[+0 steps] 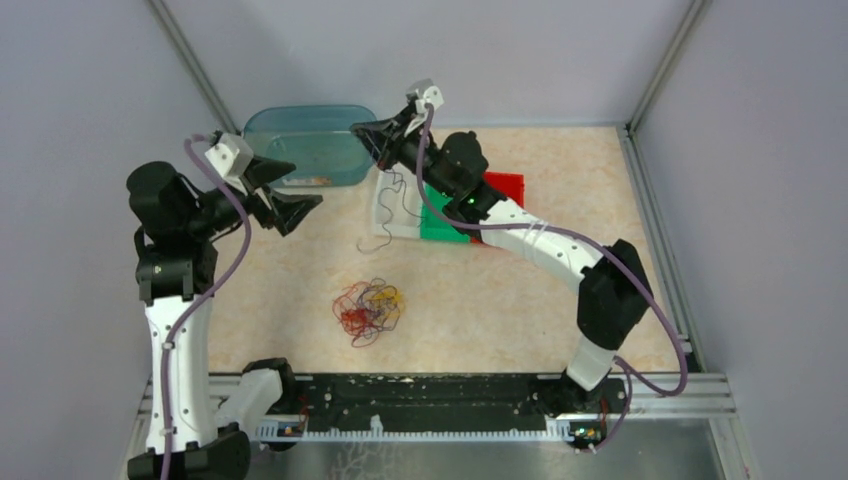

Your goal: Untangle the cables

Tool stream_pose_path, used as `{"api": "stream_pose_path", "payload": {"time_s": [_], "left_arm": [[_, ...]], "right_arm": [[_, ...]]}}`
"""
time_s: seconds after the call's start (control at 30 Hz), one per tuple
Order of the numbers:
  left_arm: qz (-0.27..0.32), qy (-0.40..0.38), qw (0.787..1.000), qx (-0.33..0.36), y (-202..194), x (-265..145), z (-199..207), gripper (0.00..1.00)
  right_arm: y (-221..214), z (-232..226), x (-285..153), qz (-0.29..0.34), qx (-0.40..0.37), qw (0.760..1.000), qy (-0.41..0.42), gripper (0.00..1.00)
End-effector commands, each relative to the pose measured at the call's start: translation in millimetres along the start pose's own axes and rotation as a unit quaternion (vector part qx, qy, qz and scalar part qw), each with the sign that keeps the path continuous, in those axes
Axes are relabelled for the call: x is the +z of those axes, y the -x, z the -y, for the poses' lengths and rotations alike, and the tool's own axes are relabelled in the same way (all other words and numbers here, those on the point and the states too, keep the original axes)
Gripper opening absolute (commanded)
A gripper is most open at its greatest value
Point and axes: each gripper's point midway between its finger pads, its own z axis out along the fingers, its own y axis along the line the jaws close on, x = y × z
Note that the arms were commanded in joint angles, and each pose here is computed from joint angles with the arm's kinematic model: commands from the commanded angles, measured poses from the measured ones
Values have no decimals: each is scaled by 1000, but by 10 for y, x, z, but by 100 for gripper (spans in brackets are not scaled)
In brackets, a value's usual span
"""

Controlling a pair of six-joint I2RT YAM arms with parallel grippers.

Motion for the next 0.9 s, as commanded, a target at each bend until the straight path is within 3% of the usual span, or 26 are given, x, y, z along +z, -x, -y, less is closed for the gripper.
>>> {"api": "stream_pose_path", "payload": {"time_s": [0.0, 0.17, 0.47, 0.87], "left_arm": [[-39, 19, 999, 29, -296, -62, -61, 88], [-60, 50, 997, 12, -466, -54, -205, 87], [-53, 51, 997, 9, -431, -60, -184, 86], [-51, 61, 997, 9, -437, -57, -225, 86]], "right_arm": [[264, 227, 143, 33, -20, 999, -23, 0], [8, 537, 228, 5, -24, 999, -44, 0], [-294, 986, 349, -16, -24, 997, -74, 0], [-427, 1410, 462, -30, -52, 993, -103, 0]]}}
